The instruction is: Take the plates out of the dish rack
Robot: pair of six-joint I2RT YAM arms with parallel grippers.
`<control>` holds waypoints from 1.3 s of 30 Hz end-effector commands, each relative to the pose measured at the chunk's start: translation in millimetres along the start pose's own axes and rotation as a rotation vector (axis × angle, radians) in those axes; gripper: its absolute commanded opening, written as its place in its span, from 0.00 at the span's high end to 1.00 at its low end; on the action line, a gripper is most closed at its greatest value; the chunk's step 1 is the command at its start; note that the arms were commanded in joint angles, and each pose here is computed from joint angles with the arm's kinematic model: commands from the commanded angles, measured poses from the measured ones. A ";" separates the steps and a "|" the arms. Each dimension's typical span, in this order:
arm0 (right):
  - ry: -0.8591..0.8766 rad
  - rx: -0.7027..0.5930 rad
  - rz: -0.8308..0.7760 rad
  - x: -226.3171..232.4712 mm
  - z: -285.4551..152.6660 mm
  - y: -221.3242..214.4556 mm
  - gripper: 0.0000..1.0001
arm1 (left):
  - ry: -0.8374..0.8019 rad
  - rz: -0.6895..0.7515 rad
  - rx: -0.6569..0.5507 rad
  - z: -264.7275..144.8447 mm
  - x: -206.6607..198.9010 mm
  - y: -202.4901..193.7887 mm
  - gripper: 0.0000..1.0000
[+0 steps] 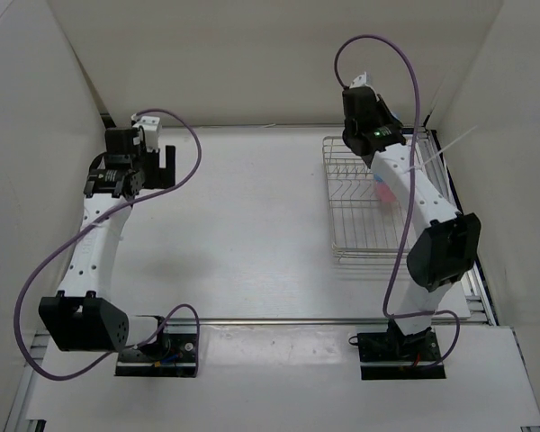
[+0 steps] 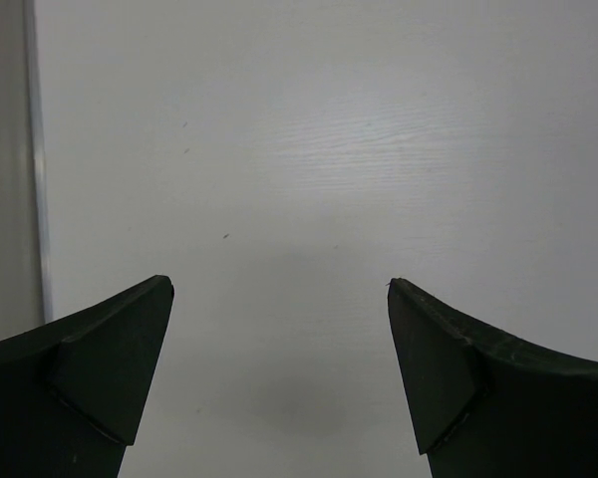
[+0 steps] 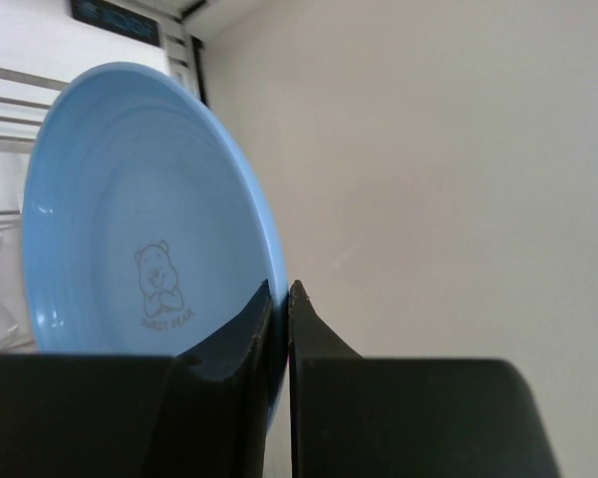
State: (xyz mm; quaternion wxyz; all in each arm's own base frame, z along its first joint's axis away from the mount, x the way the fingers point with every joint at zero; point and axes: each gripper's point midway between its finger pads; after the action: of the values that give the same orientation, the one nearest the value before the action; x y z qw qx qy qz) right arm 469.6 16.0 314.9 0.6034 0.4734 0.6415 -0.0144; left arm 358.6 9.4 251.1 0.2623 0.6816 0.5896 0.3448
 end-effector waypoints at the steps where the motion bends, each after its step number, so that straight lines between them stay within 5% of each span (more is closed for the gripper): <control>1: 0.105 -0.140 0.219 -36.3 -56.9 32.4 0.99 | -0.192 0.042 -0.165 -22.1 -38.1 51.9 0.00; 10: 0.745 -0.312 0.271 21.0 -140.5 42.0 0.99 | -0.585 0.150 -0.293 -44.2 -148.2 91.6 0.00; 16: 1.210 -0.401 0.179 67.6 -211.3 33.7 0.99 | -0.866 0.185 -0.268 -70.7 -228.9 106.8 0.00; 22: 1.366 -0.448 0.116 68.8 -241.0 32.8 0.99 | -0.976 0.235 -0.217 -69.9 -268.9 97.6 0.00; 30: 1.311 -0.486 0.124 54.3 -238.1 43.0 0.99 | -1.051 0.233 -0.201 -74.7 -286.0 91.8 0.10; 39: 1.284 -0.489 0.130 48.5 -235.2 47.1 0.99 | -1.090 0.211 -0.173 -71.1 -297.2 88.3 0.52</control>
State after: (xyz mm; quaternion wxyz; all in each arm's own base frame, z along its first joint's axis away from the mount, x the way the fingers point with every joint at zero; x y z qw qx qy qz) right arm 327.4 207.9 347.6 0.1779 0.2853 0.8362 0.4333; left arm 339.2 -293.5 304.0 0.5303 0.7988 0.2833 0.0226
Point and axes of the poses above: each gripper's point midway between its finger pads, its own z axis out along the fingers, its own x axis along the line the jaws close on, y = z × x, and after that the axes turned 3 degrees about z, right-handed
